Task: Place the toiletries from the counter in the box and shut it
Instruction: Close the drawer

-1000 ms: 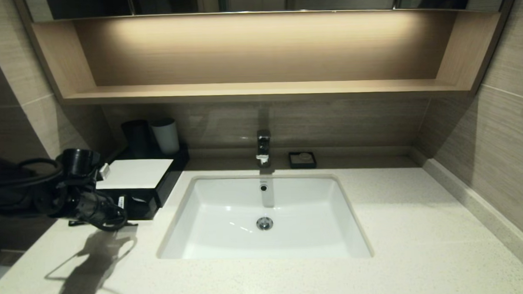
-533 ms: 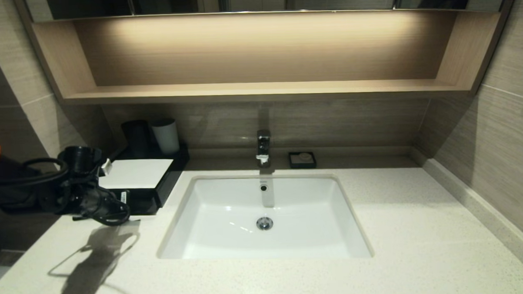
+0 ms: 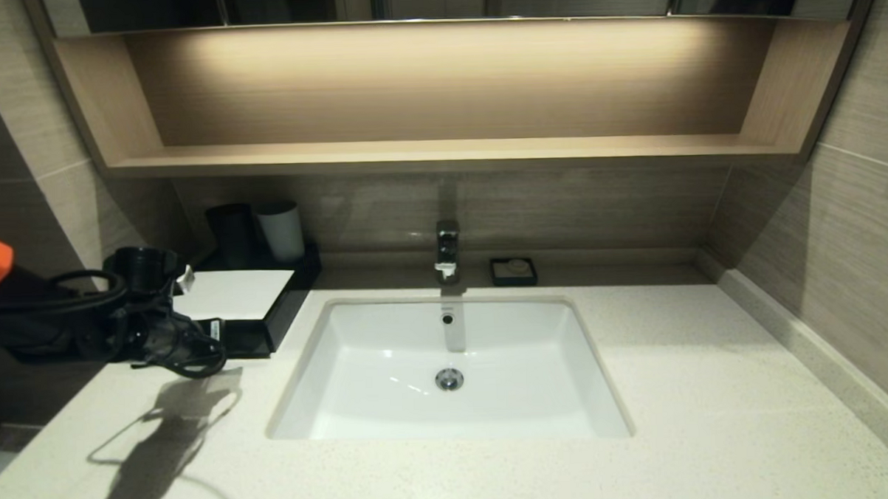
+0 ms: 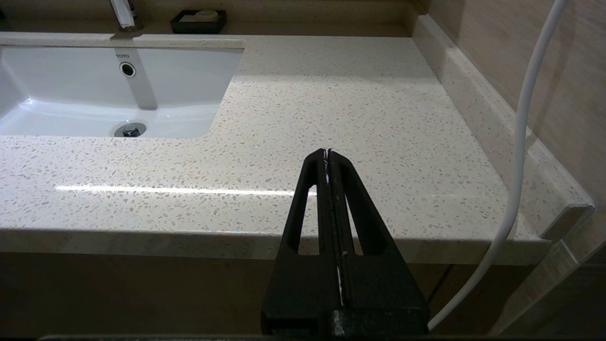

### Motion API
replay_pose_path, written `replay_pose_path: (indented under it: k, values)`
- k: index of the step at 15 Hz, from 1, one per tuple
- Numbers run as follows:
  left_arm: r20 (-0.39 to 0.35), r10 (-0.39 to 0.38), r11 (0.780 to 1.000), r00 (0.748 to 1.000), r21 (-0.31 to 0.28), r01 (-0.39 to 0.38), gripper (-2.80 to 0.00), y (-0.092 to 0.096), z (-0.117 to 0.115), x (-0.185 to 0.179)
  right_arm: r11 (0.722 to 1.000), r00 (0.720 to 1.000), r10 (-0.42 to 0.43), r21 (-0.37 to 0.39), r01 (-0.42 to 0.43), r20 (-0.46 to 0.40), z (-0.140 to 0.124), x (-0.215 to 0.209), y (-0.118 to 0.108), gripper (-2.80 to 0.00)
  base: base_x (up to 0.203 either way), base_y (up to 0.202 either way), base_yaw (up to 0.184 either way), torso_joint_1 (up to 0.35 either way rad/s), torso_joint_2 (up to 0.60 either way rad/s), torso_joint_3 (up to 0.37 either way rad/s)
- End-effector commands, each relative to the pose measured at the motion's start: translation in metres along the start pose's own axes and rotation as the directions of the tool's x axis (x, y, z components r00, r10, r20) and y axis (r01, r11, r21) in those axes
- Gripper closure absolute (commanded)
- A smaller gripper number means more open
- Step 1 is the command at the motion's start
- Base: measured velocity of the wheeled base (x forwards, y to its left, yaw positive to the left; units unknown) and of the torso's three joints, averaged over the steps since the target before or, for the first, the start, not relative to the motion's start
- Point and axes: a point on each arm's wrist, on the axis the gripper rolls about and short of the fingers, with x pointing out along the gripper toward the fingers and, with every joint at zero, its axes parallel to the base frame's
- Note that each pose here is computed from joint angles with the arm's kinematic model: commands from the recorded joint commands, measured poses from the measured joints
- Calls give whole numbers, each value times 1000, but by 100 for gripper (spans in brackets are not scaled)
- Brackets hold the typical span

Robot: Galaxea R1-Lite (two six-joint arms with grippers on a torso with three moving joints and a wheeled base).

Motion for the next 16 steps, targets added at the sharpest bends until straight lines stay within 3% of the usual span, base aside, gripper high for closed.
replay_pose_path:
  k: [1,12,16]
  values:
    - [-3,1,1000,1000,0,-1,0,-1,-1,2,1000,1000,0,-1,0,-1,0,0,0,0,0,0,0,0,0,0]
    - [59,-4,1000,998,-5,4,0,-1,3,4,1000,1000,0,0,0,-1,0,0,0,0,0,0,0,0,0,0]
    - [66,-2,1000,998,13,1,0,1,0,-15,1000,1000,0,-1,0,0,0,0,0,0,0,0,0,0,0,0]
